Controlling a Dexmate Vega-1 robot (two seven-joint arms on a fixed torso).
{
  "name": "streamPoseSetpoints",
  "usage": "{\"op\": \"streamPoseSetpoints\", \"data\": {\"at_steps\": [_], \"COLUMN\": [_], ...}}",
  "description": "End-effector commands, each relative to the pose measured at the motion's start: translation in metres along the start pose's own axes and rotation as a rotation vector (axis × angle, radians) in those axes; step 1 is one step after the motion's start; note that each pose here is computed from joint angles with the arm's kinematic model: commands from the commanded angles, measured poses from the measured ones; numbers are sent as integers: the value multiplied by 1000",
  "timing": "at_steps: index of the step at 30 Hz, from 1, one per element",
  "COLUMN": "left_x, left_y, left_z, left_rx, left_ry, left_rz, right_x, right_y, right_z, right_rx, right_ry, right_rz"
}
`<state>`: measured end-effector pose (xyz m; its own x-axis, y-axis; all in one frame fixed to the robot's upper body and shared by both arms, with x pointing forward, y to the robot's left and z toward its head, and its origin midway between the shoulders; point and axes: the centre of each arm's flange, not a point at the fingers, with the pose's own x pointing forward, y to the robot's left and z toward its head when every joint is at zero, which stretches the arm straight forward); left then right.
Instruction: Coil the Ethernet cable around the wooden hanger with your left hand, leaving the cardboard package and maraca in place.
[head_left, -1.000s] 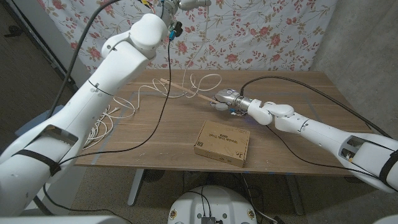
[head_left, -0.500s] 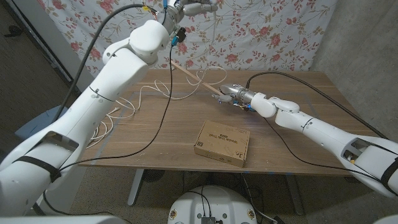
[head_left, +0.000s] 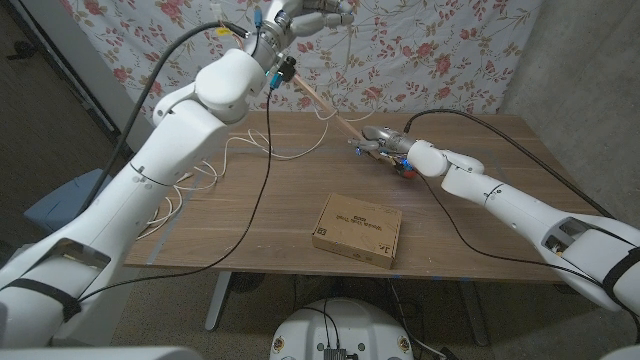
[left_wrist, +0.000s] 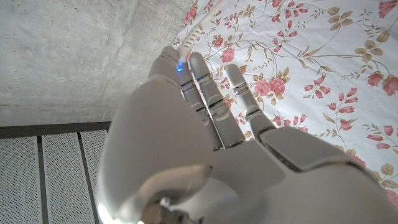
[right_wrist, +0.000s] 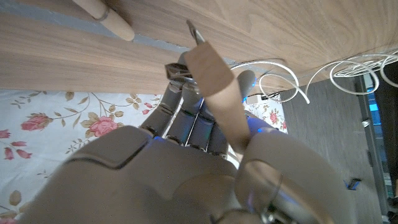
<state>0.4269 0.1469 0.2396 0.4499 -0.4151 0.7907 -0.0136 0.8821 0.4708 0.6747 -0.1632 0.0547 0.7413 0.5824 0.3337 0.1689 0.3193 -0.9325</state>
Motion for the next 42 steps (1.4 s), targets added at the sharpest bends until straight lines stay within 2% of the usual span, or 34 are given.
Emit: {"op": "streamPoseSetpoints", "data": {"at_steps": [1, 7, 15, 26, 34, 42], "left_x": [-42, -53, -69, -91, -99, -100], "left_y": [-6, -10, -12, -7, -1, 7], "left_z": [-13, -34, -68, -119, -149, -172], "left_rx": [-28, -52, -99, -147, -178, -220], "left_ry": [9, 59, 168, 361, 454, 500], "left_rz": [-19, -12, 7, 59, 107, 166], "right_x": [-4, -12, -25, -43, -54, -64], "right_y": [-24, -31, -39, -52, -57, -59], "right_z": [-16, -15, -17, -24, -18, -8], "right_rx": [134, 140, 153, 185, 206, 234], "right_ry": [56, 49, 48, 36, -24, -106], "right_rz": [-106, -155, -235, -329, -372, -392]}}
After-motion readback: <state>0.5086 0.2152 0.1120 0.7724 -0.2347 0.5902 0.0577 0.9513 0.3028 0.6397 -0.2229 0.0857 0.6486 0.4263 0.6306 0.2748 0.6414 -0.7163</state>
